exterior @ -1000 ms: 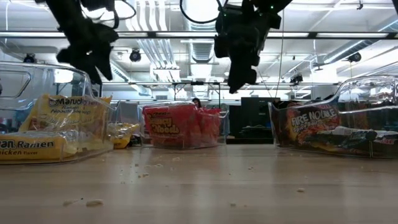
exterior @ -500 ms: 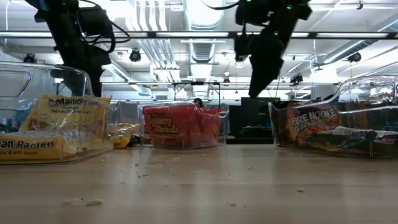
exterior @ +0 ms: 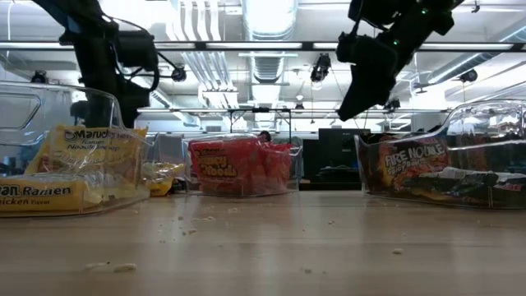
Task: Sort Maruchan noodles
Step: Put the yellow pack noodle into the bottom left transparent bin
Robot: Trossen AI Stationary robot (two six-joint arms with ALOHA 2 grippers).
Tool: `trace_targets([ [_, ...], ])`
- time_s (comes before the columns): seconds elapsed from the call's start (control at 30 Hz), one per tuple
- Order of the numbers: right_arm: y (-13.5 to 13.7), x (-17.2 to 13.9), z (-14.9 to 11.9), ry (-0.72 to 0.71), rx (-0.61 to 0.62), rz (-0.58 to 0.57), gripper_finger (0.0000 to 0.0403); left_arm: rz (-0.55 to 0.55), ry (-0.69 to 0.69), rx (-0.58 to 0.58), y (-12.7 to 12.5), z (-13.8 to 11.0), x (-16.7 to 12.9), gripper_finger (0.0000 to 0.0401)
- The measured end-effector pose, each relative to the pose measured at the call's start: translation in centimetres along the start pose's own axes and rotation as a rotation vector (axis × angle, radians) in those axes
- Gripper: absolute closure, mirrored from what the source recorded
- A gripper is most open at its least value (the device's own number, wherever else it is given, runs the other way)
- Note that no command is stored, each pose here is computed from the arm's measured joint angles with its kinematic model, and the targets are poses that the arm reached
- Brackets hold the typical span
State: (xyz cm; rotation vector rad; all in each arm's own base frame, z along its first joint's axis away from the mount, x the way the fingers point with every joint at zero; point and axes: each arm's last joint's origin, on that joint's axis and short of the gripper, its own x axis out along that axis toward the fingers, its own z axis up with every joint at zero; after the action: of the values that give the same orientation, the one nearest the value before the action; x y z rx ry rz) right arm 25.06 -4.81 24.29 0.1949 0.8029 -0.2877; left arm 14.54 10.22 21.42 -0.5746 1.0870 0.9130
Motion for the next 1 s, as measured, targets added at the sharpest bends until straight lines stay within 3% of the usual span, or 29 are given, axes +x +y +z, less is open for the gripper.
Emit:
trace_targets([
  [0.37,-0.1,0.4,-0.9,0.023,-0.072,-0.002,0.0266,-0.014,-0.049,-0.147,2.4,-0.3,2.9,0.0196],
  [0.5,-0.1,0.4,-0.9,0.022,-0.076,-0.002,0.0266,-0.136,-0.081,-0.176,3.1,-0.4,3.8,0.0196],
  [0.67,-0.1,0.4,-0.8,0.016,-0.075,-0.002,0.0266,-0.197,-0.118,-0.21,3.7,-1.3,5.6,0.0196],
  [0.83,-0.1,0.4,-0.5,-0.019,-0.072,0.002,0.0266,-0.389,-0.158,-0.209,3.3,-1.8,6.6,0.0196],
  [1.0,0.0,0.4,-0.4,-0.027,-0.065,0.004,0.0266,-0.434,-0.172,-0.207,3.1,-1.5,6.5,0.0196],
])
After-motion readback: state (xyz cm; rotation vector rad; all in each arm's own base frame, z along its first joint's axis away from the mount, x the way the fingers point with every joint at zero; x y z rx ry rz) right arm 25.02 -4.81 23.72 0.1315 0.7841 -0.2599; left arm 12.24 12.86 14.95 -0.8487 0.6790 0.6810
